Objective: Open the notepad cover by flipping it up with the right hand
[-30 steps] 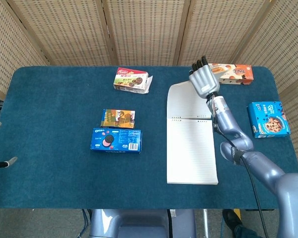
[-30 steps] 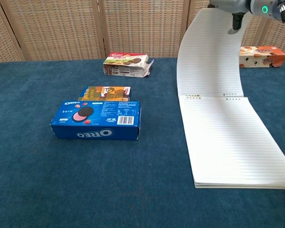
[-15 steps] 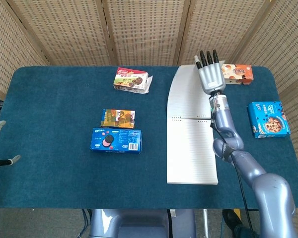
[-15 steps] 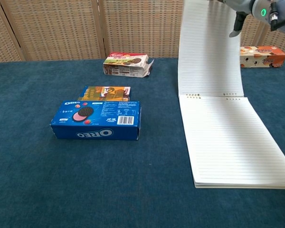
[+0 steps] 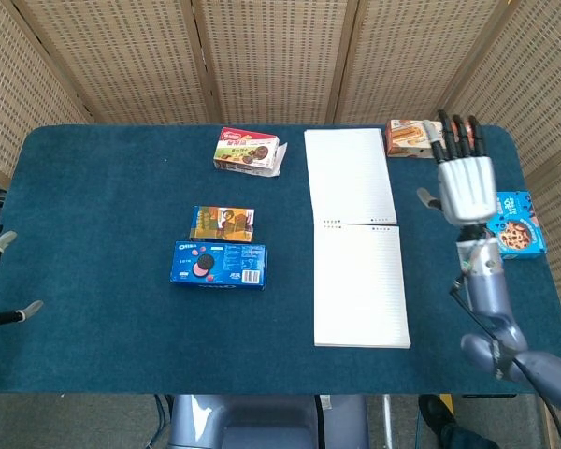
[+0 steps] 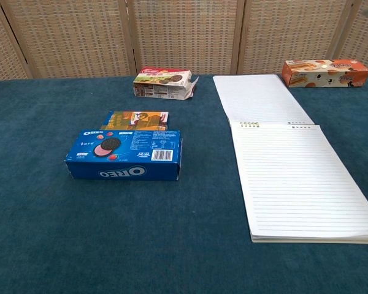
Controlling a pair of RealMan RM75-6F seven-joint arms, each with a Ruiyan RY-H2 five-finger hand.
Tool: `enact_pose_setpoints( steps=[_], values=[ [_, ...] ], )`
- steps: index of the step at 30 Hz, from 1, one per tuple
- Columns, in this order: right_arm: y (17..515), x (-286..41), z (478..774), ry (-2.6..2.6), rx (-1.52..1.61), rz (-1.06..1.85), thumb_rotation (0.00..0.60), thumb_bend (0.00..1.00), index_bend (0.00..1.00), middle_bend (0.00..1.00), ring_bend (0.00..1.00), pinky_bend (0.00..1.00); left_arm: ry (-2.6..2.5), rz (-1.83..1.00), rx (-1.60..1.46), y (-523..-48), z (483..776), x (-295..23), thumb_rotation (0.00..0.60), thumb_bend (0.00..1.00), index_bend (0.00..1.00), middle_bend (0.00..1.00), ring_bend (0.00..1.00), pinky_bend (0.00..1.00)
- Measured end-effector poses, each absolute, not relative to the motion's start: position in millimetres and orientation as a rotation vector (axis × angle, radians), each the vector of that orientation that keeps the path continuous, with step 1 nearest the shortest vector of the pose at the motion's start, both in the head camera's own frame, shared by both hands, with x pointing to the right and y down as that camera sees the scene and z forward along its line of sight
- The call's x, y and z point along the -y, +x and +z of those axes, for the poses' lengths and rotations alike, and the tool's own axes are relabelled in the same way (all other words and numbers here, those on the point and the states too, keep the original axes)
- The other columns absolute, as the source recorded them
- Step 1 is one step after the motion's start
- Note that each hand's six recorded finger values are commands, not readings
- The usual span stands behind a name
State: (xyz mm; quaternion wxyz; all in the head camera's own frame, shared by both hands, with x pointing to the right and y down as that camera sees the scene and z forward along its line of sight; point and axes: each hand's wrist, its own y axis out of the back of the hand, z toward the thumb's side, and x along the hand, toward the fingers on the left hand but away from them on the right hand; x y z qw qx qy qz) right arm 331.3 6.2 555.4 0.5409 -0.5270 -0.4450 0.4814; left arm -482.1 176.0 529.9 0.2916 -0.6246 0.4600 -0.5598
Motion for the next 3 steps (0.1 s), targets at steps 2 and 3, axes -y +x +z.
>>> enact_pose_setpoints(
  steps=[2, 3],
  values=[
    [351, -29, 548, -1.272, 1.089, 1.149, 0.600, 0.00, 0.00, 0.00, 0.00, 0.00, -1.661, -1.484, -1.235, -483, 526, -180, 0.600, 0.00, 0.00, 0.00, 0.00, 0.00],
    [358, -41, 546, -1.288, 1.101, 1.151, 0.600, 0.00, 0.00, 0.00, 0.00, 0.00, -1.657, -1.481, -1.238, -483, 524, -182, 0.600, 0.00, 0.00, 0.00, 0.00, 0.00]
  ],
)
